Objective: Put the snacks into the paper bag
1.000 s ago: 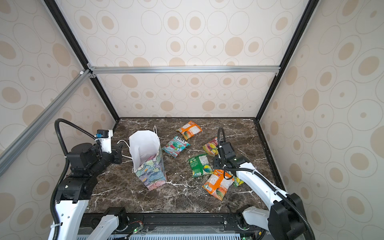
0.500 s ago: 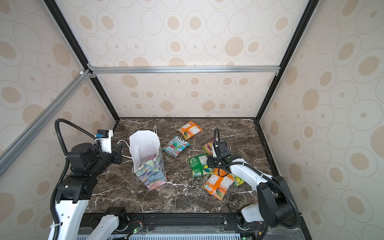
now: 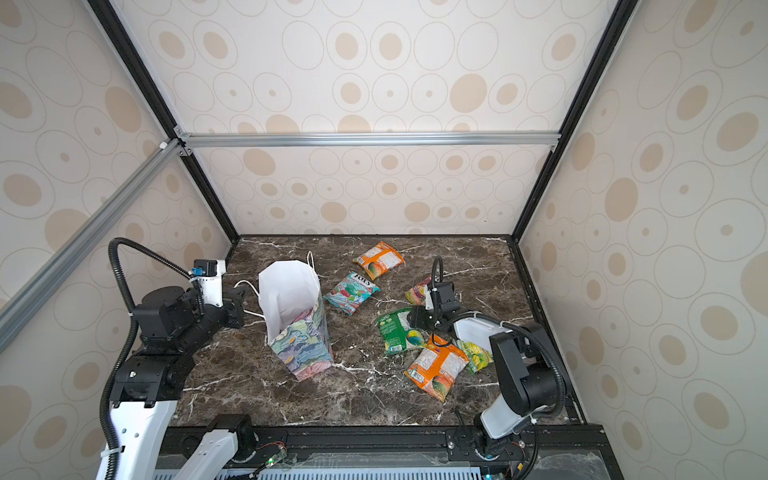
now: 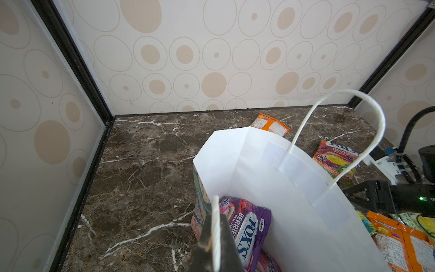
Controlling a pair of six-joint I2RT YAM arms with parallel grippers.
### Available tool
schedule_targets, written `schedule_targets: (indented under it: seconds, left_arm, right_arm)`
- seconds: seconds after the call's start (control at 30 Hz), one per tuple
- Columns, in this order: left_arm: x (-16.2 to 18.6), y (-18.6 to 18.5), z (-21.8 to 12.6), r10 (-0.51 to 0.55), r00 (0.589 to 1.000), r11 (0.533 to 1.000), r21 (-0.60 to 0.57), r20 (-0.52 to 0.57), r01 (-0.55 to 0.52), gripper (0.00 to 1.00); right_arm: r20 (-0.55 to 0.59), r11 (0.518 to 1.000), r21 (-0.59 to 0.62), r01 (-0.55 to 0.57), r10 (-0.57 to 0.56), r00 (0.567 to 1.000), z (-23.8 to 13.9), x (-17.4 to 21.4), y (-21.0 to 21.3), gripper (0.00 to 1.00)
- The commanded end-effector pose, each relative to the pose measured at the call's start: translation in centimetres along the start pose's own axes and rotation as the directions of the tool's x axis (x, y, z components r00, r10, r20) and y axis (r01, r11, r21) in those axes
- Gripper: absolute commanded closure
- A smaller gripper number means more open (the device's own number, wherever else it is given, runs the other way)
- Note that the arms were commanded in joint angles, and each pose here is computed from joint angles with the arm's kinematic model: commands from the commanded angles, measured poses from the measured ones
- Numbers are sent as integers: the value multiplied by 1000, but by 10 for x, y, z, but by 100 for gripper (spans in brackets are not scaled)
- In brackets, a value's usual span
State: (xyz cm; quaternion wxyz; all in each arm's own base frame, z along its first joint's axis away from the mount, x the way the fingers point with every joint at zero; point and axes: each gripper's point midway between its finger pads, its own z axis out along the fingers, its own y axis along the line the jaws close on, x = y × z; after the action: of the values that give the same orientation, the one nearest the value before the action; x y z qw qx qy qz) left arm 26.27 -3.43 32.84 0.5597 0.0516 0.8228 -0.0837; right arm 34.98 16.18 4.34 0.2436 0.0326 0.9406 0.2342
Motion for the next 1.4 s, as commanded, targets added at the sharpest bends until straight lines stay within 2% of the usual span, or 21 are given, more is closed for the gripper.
schedule_targets:
  seconds: [0.0, 0.57, 0.93, 1.17, 1.37]
  left_arm:
    - [-12, -3, -9, 17, 999, 1000, 8, 31, -17, 100]
    - [-14, -5, -8, 16, 999, 1000, 17, 34, -16, 100]
    - [-15, -6, -6, 16, 999, 999, 29, 34, -17, 100]
    - [-15, -6, -6, 15, 999, 1000, 25, 31, -16, 100]
    - [-15, -6, -7, 15, 999, 999, 29, 30, -16, 100]
  right_arm:
    - [33, 998, -65, -19, 21, 999, 4, -15, 13, 41]
    - [20, 997, -60, -44, 45, 999, 21, -10, 6, 38]
    - [-13, 999, 11, -48, 48, 999, 27, 0, -9, 38]
    - [-14, 999, 21, -45, 45, 999, 29, 2, -12, 49]
    - [-1, 998, -23, -56, 56, 998, 30, -1, -5, 68]
